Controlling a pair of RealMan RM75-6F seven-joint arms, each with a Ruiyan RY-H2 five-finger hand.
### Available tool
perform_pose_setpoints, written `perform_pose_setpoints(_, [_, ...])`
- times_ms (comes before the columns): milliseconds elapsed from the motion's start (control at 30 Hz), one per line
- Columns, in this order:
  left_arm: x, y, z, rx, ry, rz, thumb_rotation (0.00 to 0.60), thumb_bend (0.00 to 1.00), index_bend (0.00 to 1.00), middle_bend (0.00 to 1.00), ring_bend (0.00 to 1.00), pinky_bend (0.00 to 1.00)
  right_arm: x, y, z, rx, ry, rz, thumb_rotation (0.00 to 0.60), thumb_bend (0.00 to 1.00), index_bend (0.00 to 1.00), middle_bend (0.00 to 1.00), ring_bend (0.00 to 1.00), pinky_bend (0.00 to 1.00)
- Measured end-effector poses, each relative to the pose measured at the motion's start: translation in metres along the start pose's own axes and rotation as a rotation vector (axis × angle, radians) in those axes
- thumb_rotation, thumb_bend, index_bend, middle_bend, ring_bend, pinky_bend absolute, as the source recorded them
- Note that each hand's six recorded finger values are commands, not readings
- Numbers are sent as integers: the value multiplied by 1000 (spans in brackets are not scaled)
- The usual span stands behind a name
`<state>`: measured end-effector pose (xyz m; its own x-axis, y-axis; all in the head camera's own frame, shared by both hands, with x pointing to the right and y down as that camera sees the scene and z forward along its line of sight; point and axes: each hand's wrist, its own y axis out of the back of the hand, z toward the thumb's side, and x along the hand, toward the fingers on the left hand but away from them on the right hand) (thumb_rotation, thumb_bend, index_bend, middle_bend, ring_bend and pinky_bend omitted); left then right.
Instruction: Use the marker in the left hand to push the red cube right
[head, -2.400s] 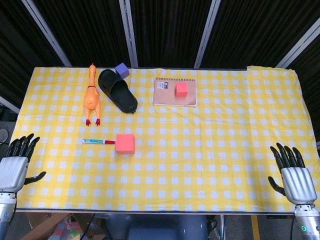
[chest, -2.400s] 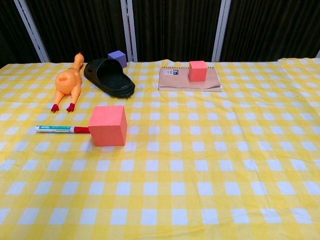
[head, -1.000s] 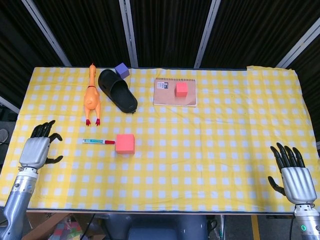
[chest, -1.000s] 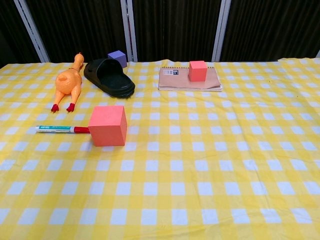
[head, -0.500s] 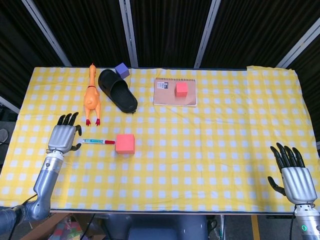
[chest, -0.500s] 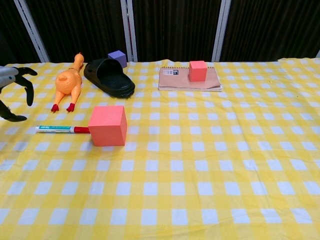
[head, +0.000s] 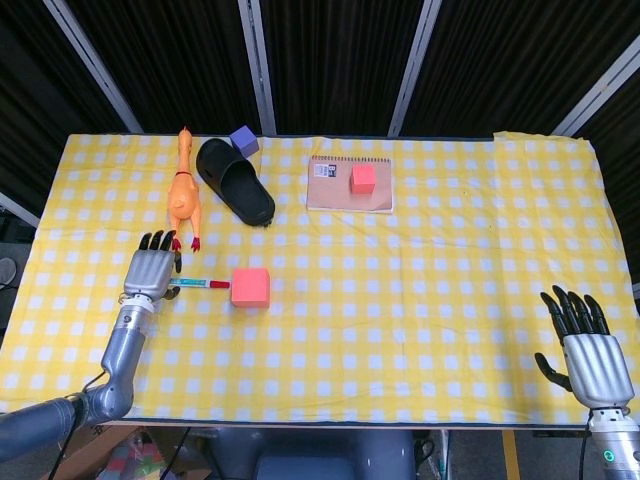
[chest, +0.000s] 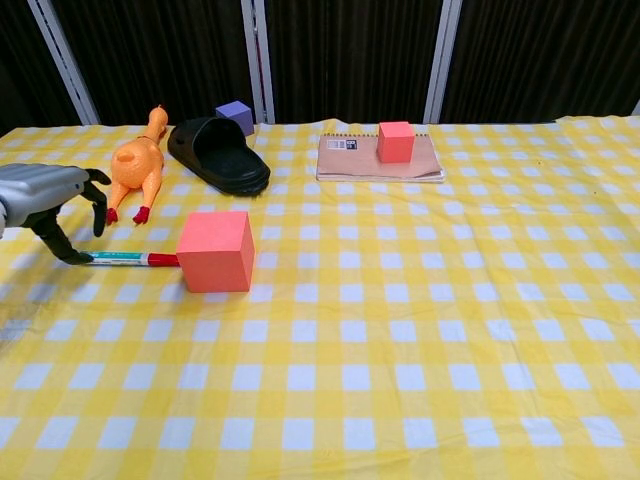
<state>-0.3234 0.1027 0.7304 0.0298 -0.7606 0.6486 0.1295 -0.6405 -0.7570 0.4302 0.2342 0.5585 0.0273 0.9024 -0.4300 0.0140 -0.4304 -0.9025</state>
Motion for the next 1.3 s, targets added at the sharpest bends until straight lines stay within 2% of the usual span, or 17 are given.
perform_pose_setpoints(333, [8, -10, 12, 26, 0, -31, 600, 297, 502, 39, 0, 0, 0, 1, 0, -3, 0, -4, 600, 354, 0, 0, 0, 0])
perform_pose_setpoints(633, [8, -18, 13, 45, 16, -63, 600, 433, 544, 52, 0, 0, 0, 1, 0, -8, -1, -5, 600, 354, 0, 0, 0, 0])
perform_pose_setpoints(1033, [-2, -4, 12, 4, -3, -26, 600, 468, 563, 62, 0, 0, 0, 1, -1, -10, -8, -4, 600, 355, 0, 0, 0, 0])
perform_pose_setpoints(1300, [-14, -2, 3, 6, 22, -65, 600, 479, 581, 80, 0, 0, 0, 1, 0, -8, -10, -5, 600, 354, 0, 0, 0, 0])
